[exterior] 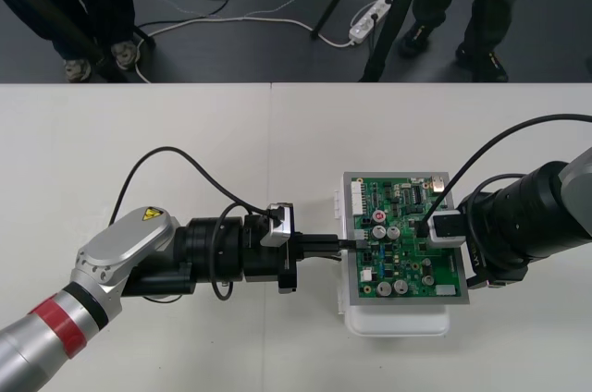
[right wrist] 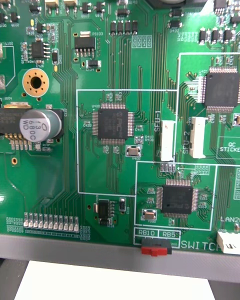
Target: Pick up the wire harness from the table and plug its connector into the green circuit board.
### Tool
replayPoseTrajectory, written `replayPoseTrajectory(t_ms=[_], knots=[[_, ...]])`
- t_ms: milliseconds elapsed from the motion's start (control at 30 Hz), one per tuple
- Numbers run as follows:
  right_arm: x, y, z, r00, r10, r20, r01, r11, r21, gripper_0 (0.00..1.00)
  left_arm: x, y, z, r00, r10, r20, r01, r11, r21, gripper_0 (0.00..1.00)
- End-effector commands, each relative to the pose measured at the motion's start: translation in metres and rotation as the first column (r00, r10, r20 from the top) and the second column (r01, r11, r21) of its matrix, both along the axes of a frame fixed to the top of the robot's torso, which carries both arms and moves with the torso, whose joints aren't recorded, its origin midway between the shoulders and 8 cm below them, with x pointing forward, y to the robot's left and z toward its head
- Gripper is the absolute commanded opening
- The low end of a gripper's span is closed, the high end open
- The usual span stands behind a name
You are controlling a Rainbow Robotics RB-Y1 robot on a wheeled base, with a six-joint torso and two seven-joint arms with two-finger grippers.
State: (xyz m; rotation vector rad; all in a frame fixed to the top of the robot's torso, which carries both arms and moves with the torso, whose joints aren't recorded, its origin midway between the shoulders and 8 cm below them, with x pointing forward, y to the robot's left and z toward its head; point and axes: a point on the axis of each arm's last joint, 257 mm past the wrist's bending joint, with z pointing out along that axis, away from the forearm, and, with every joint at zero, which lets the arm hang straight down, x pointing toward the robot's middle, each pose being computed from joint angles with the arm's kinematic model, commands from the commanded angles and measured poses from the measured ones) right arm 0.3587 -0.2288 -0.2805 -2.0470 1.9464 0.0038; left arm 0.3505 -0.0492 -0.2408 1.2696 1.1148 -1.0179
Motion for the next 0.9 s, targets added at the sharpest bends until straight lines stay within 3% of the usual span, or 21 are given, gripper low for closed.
replayPoseTrajectory(t_ms=[33,900], knots=[[0.0088,0.0226,0.0215,0.999,0.011,0.038,-0.013,0.998,0.058,1.00,-0.0183,-0.0295,0.0245,0.997,-0.070,0.038,0.072,0.996,-0.054,0.00],[0.0109,0.0202,0.0217,0.999,0.006,0.045,-0.008,0.999,0.051,1.00,-0.0164,-0.0307,0.0167,0.995,-0.067,0.067,0.068,0.998,-0.018,0.00]])
